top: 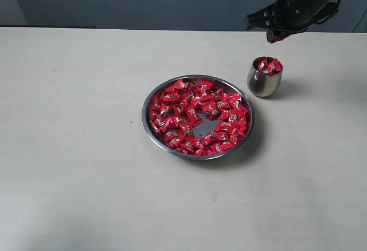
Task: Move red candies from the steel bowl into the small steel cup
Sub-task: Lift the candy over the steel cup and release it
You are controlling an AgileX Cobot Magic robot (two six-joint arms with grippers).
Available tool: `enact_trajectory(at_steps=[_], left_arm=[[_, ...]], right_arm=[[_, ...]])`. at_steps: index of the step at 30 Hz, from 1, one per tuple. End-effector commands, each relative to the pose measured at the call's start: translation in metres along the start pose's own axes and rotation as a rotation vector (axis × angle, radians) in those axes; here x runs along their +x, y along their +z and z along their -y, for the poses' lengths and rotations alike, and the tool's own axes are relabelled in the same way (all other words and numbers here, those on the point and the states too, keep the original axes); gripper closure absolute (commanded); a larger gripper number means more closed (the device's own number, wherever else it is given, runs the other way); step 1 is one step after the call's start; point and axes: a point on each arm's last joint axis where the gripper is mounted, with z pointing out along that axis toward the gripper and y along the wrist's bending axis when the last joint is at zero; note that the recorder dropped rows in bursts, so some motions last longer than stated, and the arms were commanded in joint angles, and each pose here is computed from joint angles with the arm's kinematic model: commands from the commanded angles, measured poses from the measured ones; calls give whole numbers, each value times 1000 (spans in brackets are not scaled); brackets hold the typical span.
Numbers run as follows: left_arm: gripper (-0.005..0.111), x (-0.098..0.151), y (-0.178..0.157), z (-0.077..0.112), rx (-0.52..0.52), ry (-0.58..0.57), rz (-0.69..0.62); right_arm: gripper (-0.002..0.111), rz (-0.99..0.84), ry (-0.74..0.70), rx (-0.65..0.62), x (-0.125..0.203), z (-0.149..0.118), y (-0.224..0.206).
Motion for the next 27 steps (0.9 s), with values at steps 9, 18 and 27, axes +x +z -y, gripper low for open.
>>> enact_trajectory(at_steps=[9, 18, 27], left_arm=[[106, -4, -1, 0, -1, -3, 21], [106, -4, -1, 0, -1, -3, 21], [106, -4, -1, 0, -1, -3, 21]], right_arm=[[109, -125, -13, 7, 5, 2, 41], [109, -145, -30, 22, 8, 3, 50], [109, -133, -33, 21, 7, 3, 52]])
